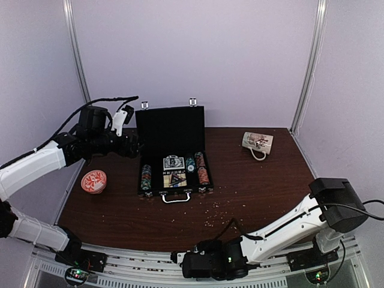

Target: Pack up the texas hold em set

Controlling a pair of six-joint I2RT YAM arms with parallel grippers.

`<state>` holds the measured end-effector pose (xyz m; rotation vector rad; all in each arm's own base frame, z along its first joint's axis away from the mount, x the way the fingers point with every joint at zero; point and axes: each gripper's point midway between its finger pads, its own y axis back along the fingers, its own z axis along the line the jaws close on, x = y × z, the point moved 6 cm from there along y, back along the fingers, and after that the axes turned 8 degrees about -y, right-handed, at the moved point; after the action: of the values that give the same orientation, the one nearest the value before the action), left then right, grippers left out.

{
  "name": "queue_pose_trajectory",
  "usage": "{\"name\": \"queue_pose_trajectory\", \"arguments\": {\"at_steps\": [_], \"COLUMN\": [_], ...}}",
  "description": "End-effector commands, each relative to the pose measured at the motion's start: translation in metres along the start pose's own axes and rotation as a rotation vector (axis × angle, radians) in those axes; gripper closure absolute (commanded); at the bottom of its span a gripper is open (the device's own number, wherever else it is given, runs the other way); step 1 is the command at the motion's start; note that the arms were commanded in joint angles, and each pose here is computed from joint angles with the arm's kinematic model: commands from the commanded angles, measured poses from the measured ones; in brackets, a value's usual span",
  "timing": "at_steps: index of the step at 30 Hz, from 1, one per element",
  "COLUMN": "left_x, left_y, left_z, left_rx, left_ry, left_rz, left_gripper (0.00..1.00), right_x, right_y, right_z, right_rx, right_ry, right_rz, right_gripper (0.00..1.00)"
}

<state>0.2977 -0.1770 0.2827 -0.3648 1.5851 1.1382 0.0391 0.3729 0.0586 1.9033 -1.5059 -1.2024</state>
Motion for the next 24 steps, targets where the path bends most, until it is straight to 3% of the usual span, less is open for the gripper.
{"name": "queue_pose_trajectory", "arguments": {"at_steps": [1, 3, 11, 18, 20, 24], "left_x": [-0.002, -0.002, -0.003, -0.003, -0.004, -0.007], "left_y": [-0.004, -0.005, -0.003, -0.002, -0.001, 0.004], "left_z": [0.0, 0.0, 0.0, 0.001, 0.0, 0.001], "left_rx": [0.019, 0.023, 0.022, 0.016, 0.018, 0.005], "left_ry": [0.016, 0.018, 0.019, 0.019, 0.018, 0.017], "left_rz": [-0.014, -0.013, -0.017, -0.021, -0.024, -0.037], "left_gripper": [0.12, 0.12, 0.12, 0.12, 0.12, 0.12], "right_x": [-0.004, -0.005, -0.008, -0.016, -0.021, -0.033], "right_y": [-0.005, -0.006, 0.0, 0.027, 0.036, 0.048], "right_z": [0.015, 0.016, 0.012, -0.002, -0.012, -0.039], "right_rx": [-0.034, -0.034, -0.019, 0.03, 0.066, 0.129], "right_ry": [0.031, 0.032, 0.015, -0.034, -0.076, -0.245], "right_rz": [-0.012, -0.015, -0.018, -0.05, -0.072, -0.131], "right_gripper": [0.63, 0.64, 0.89, 0.95, 1.0, 1.0]}}
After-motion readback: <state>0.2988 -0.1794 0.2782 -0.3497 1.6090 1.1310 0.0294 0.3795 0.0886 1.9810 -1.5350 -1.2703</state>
